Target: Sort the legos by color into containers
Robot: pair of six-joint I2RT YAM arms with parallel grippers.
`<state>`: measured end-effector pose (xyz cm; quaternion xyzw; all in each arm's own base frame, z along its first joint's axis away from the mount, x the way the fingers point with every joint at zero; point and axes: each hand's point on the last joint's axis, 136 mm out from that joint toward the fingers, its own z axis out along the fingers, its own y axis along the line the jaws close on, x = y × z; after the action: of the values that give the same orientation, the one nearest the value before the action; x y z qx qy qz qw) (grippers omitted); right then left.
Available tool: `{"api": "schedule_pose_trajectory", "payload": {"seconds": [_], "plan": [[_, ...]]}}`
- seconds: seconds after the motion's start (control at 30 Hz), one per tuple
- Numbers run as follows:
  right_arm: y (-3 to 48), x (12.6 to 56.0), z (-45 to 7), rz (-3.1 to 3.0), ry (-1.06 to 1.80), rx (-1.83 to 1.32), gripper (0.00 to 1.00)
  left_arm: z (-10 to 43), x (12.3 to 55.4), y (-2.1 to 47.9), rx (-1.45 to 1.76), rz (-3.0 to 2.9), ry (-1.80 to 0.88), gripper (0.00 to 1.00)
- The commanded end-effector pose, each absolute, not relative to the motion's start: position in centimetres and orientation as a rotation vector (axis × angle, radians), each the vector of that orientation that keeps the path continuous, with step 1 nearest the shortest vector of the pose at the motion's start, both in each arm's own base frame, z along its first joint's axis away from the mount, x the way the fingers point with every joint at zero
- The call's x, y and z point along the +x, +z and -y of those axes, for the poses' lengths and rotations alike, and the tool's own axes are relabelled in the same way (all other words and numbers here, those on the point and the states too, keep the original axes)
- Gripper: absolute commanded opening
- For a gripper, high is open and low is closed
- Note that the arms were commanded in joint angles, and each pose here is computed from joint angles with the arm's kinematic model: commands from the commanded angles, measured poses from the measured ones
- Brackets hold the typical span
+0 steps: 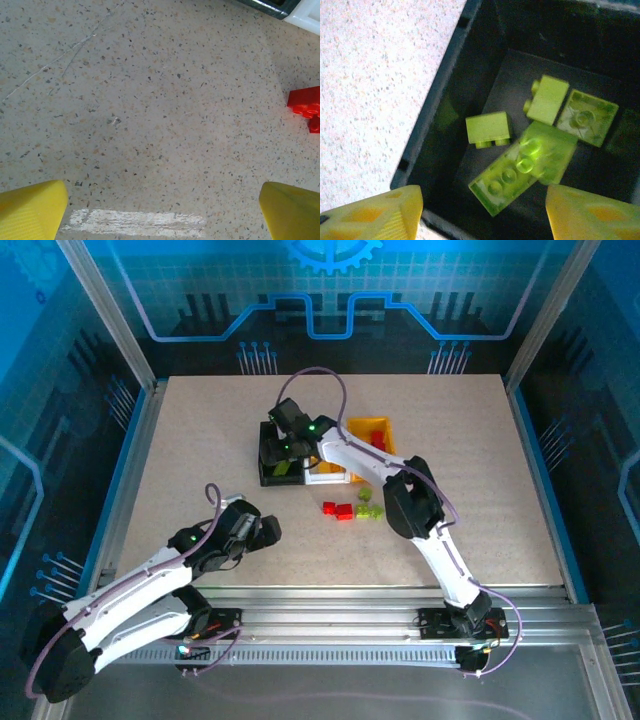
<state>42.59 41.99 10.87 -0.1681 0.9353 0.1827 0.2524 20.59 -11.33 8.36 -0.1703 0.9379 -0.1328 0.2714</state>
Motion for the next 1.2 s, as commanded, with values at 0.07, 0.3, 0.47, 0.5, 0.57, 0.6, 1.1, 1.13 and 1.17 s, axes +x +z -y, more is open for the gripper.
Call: {"api": "schedule_pose_trajectory", "payload": {"seconds": [0.07, 0.3, 0.47, 0.5, 0.57, 0.6, 1.1, 1.13, 1.17], "plan": [[18.8, 39.7, -39.1, -2.407, 0.569, -0.429, 0.72, 11.2, 20.8, 8.7, -0.475, -2.507, -0.371, 0.99], [16.3, 33.5, -30.2, -2.503, 0.448, -0.298, 0.75, 11.8, 21.5, 9.2, -0.481, -2.485, -0.413, 0.99], [11.2, 29.9, -21.9, -2.639, 0.329, -0.089, 0.78, 12.1, 21.7, 8.7, -0.490, -2.498, -0.420, 0.99], [10.5, 29.6, -20.9, -2.657, 0.315, -0.061, 0.78, 12.1, 21.7, 8.7, -0.494, -2.499, -0.421, 0.99], [9.0, 29.0, -18.9, -2.704, 0.299, -0.003, 0.78, 12.2, 21.8, 8.5, -0.498, -2.504, -0.421, 0.99], [8.5, 28.9, -18.5, -2.715, 0.291, 0.005, 0.78, 12.3, 21.8, 8.4, -0.499, -2.505, -0.423, 0.99], [3.7, 30.3, -17.5, -2.824, 0.335, -0.046, 0.67, 12.6, 22.1, 8.0, -0.489, -2.535, -0.403, 0.99], [3.5, 30.3, -17.6, -2.829, 0.333, -0.052, 0.65, 12.5, 22.2, 7.9, -0.490, -2.537, -0.397, 0.99], [3.4, 30.3, -17.5, -2.836, 0.321, -0.048, 0.63, 12.5, 22.2, 7.9, -0.491, -2.540, -0.394, 0.99]]}}
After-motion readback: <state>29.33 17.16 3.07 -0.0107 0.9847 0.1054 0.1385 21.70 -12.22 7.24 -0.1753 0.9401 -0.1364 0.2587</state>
